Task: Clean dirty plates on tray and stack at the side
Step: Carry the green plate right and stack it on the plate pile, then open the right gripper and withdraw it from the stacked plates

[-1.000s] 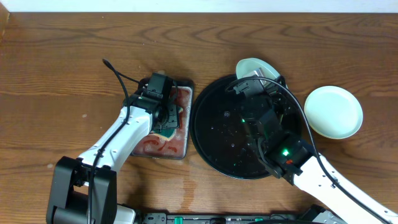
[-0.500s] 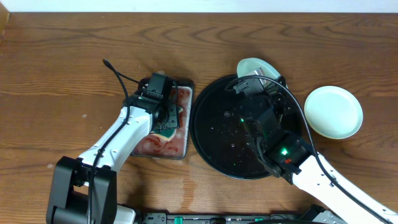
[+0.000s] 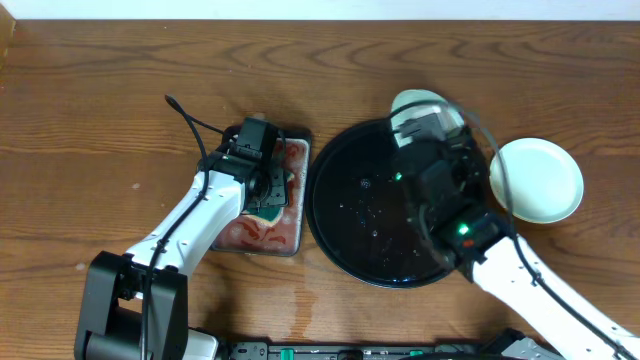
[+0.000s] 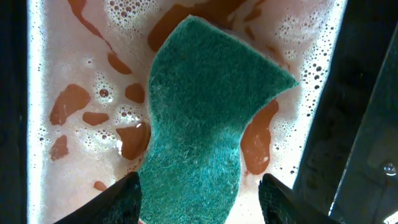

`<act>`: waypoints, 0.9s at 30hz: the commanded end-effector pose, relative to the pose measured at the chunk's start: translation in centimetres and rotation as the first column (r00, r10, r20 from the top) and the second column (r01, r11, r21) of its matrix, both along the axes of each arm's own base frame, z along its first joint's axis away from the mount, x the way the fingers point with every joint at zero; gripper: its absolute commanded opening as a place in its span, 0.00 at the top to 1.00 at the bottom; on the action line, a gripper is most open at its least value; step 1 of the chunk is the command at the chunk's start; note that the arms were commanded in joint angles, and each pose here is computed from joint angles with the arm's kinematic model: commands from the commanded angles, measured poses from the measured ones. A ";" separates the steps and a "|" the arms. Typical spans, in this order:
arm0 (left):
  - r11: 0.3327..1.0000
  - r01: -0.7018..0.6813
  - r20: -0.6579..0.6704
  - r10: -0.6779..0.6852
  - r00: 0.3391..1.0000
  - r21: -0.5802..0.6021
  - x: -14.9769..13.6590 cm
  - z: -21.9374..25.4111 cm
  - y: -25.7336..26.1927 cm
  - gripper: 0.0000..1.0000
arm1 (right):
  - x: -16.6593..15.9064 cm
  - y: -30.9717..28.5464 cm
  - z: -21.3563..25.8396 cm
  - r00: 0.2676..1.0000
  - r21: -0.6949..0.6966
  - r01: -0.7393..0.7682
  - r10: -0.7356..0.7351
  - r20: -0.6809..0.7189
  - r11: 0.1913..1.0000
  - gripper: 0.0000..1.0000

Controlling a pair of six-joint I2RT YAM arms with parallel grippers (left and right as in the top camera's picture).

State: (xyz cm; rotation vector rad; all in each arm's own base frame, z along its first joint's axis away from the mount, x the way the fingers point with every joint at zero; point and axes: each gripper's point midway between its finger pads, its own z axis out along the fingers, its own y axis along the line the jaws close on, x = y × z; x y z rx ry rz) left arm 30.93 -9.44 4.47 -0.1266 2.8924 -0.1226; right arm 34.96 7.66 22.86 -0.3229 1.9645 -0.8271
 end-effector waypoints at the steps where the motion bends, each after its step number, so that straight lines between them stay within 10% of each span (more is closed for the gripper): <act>1: 1.000 -0.009 -0.018 0.010 1.000 0.013 -0.6 -0.5 0.4 0.38 | 1.2 -2.0 -4.2 0.993 0.357 0.115 -0.104 -0.049 0.927 0.99; 12: 1.000 -0.009 -0.018 0.010 1.000 0.013 -0.6 -0.6 0.4 0.38 | 0.7 -10.8 -12.1 0.879 0.875 0.463 -0.199 -0.433 0.140 0.99; 27: 1.000 -0.009 -0.019 0.010 1.000 0.012 -0.6 -0.6 0.4 0.38 | -6.2 -24.2 -14.0 0.645 0.812 0.559 -0.528 -0.552 -0.166 0.99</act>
